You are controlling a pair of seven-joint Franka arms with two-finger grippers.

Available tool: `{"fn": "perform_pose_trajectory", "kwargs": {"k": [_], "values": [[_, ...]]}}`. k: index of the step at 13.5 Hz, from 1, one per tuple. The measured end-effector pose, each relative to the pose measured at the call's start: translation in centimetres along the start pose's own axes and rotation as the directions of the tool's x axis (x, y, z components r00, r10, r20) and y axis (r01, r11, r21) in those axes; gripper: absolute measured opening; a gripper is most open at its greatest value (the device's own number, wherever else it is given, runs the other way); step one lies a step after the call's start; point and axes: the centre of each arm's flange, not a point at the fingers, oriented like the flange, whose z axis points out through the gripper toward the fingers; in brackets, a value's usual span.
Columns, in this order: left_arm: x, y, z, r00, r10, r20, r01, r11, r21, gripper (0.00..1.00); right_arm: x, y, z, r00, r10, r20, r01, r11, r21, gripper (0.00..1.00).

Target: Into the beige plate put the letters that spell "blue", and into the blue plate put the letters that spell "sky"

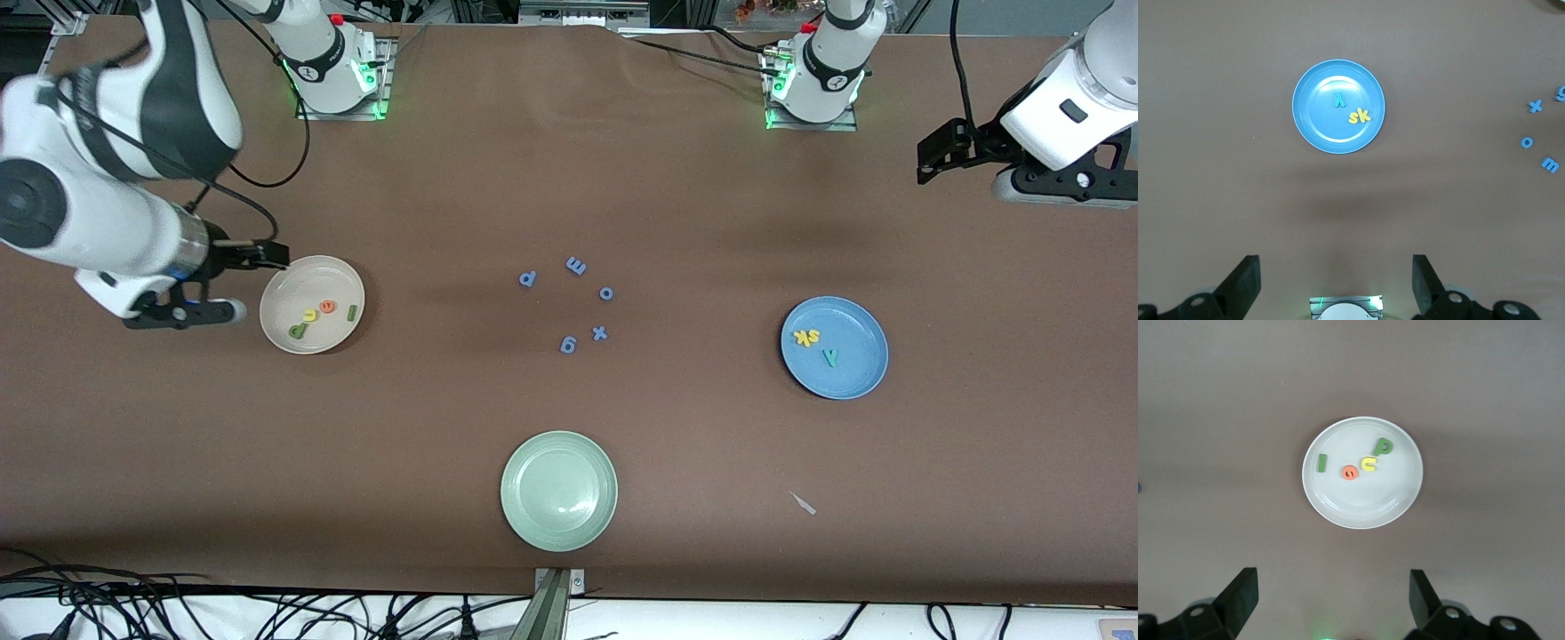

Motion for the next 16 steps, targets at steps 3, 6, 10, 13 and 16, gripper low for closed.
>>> {"fn": "perform_pose_trajectory", "kwargs": {"k": [3, 6, 10, 13, 16], "values": [[0.0, 0.0, 0.0, 1.000, 0.000, 0.002, 0.000, 1.000, 0.000, 1.00, -2.9, 3.2, -5.0, 0.995, 0.045, -0.085, -0.042, 0.999, 0.030, 1.00], [0.0, 0.0, 0.0, 1.000, 0.000, 0.004, 0.000, 1.000, 0.000, 1.00, -5.9, 5.3, -8.8, 0.986, 0.075, -0.146, -0.068, 0.996, 0.050, 1.00], [-0.1, 0.0, 0.1, 1.000, 0.000, 0.007, 0.000, 1.000, 0.000, 1.00, -6.6, 8.1, -9.3, 0.980, 0.124, -0.154, -0.115, 0.991, 0.063, 1.00], [-0.1, 0.0, 0.1, 1.000, 0.001, 0.007, -0.001, 1.000, 0.000, 1.00, -6.4, 8.7, -9.1, 0.979, 0.134, -0.154, -0.125, 0.990, 0.065, 1.00], [-0.1, 0.0, 0.1, 1.000, 0.000, 0.007, 0.000, 1.000, 0.000, 1.00, -6.2, 9.0, -9.1, 0.976, 0.140, -0.165, -0.130, 0.989, 0.067, 1.00]]}}
